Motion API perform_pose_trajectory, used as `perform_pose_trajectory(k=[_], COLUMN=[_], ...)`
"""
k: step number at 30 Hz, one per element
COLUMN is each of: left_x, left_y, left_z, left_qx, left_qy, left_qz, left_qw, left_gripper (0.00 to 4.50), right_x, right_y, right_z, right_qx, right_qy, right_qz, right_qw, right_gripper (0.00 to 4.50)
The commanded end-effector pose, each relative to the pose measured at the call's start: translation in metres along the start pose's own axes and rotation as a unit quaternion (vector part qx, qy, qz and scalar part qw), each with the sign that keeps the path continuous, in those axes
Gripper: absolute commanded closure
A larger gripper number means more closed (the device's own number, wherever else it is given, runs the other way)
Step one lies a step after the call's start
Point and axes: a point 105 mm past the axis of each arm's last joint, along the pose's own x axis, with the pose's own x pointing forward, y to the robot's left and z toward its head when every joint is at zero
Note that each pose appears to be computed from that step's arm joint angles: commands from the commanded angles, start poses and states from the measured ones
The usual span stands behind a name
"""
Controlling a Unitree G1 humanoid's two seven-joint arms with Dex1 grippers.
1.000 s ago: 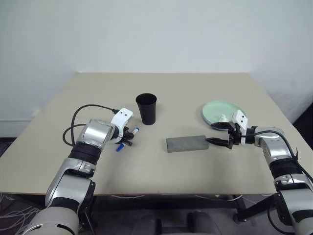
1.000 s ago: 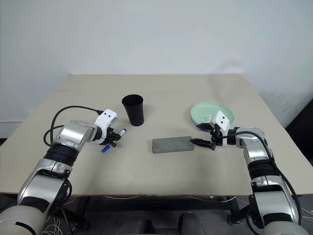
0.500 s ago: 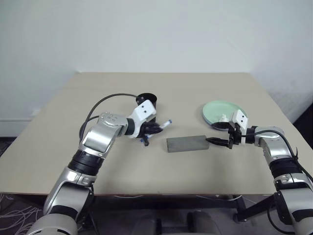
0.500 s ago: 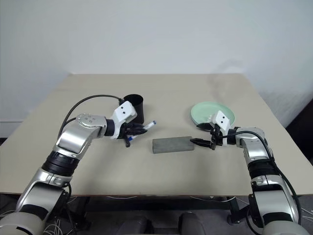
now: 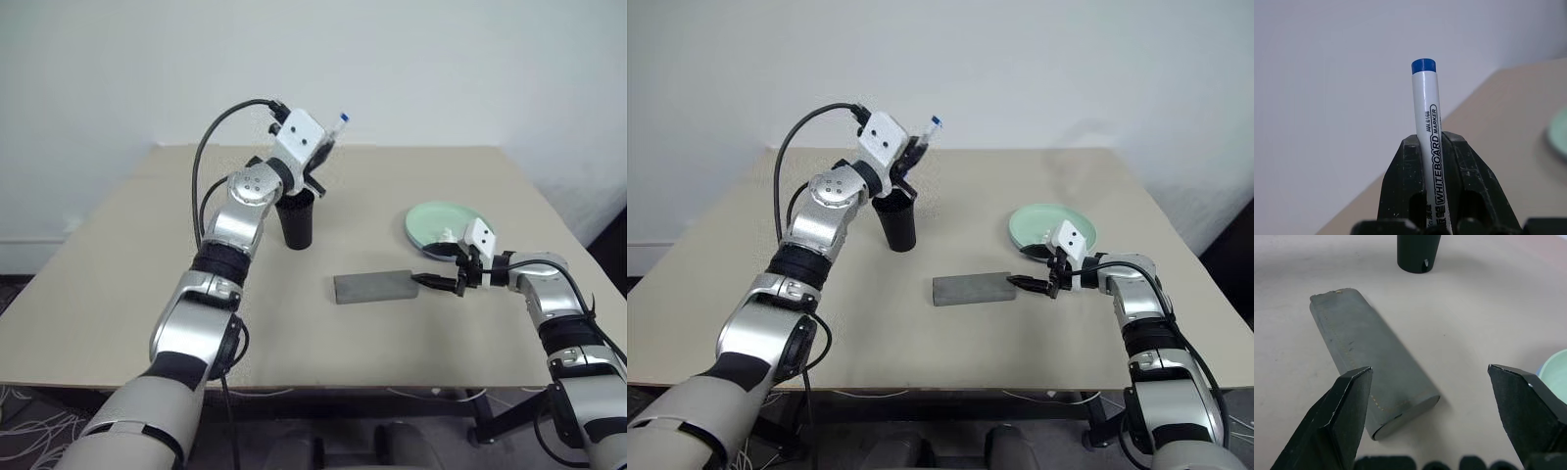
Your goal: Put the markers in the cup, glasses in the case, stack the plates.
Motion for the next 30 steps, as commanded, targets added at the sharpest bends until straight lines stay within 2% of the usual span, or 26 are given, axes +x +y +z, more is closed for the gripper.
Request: perform_pose_trajectory(k=[1,8,12,19,28,30], left_x=[0.002,-0.003,-0.006,-0.006,-0.008,-0.007], left_y=[0.015,0.018,0.017,0.013,0.014,0.014], left_z=[0.010,-0.013,-0.012,-0.015,-0.021,-0.020], left_qx=[0.011,-0.014,-0.048,-0.067,-0.077,-0.081], left_qy=[-0.030,-0.009,-0.035,-0.038,-0.030,-0.032], left_qz=[0.049,0.086,0.096,0.095,0.101,0.099], left_qw=[0.998,0.996,0.994,0.992,0.991,0.991], left_gripper=[4.39,4.39,4.39,4.39,1.31,1.31], right_x=[-0.005,-0.007,-0.006,-0.003,-0.003,-0.003], right_y=[-0.008,-0.007,-0.007,-0.008,-0.007,-0.007], right_z=[0.019,0.018,0.018,0.020,0.020,0.020], right_qx=[-0.026,-0.024,-0.023,-0.025,-0.025,-0.025], right_qy=[-0.023,-0.024,-0.024,-0.025,-0.026,-0.026], right_qz=[-0.018,-0.021,-0.020,-0.019,-0.020,-0.020], right_qw=[0.999,0.999,0.999,0.999,0.999,0.999], right_gripper=[0.41,0.41,0.41,0.41,0.41,0.41])
